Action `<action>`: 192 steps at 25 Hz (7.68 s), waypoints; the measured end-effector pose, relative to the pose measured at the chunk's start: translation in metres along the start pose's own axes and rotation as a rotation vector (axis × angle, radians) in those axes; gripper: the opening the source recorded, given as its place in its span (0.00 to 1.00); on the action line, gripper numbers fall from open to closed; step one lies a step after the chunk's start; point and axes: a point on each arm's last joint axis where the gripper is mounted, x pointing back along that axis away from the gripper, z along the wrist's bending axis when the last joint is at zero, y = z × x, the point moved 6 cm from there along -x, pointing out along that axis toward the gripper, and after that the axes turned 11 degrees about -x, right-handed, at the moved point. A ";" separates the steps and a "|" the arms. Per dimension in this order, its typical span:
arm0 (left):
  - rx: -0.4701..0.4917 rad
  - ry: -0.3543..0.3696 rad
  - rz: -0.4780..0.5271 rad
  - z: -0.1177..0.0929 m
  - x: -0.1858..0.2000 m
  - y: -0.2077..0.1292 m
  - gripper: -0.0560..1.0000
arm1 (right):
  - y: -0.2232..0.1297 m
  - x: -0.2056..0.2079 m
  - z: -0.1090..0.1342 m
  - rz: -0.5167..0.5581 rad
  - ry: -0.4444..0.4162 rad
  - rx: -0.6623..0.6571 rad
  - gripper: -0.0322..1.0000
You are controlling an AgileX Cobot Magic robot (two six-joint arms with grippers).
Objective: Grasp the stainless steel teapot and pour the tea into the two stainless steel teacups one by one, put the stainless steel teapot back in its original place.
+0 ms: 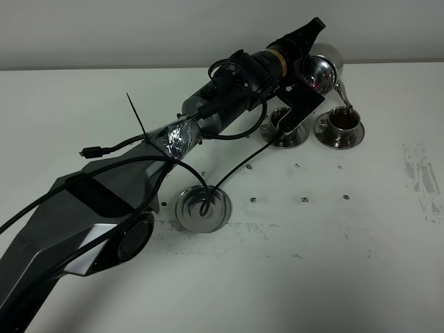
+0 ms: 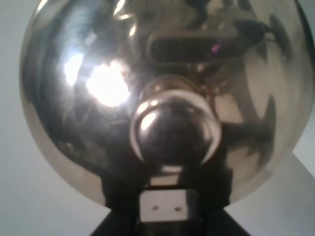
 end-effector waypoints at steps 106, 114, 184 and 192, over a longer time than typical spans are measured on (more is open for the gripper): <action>1.117 -0.860 -0.291 0.004 0.099 0.122 0.22 | 0.000 0.000 0.000 0.000 0.000 0.000 0.25; 1.161 -0.794 -0.288 0.030 0.117 0.097 0.22 | 0.000 0.000 0.000 0.000 0.000 0.000 0.25; 1.458 -0.938 0.090 -0.142 0.241 0.078 0.22 | 0.000 0.000 0.000 0.000 0.000 0.000 0.25; 1.459 -0.950 0.094 -0.144 0.243 0.080 0.22 | 0.000 0.000 0.000 0.000 0.000 0.000 0.25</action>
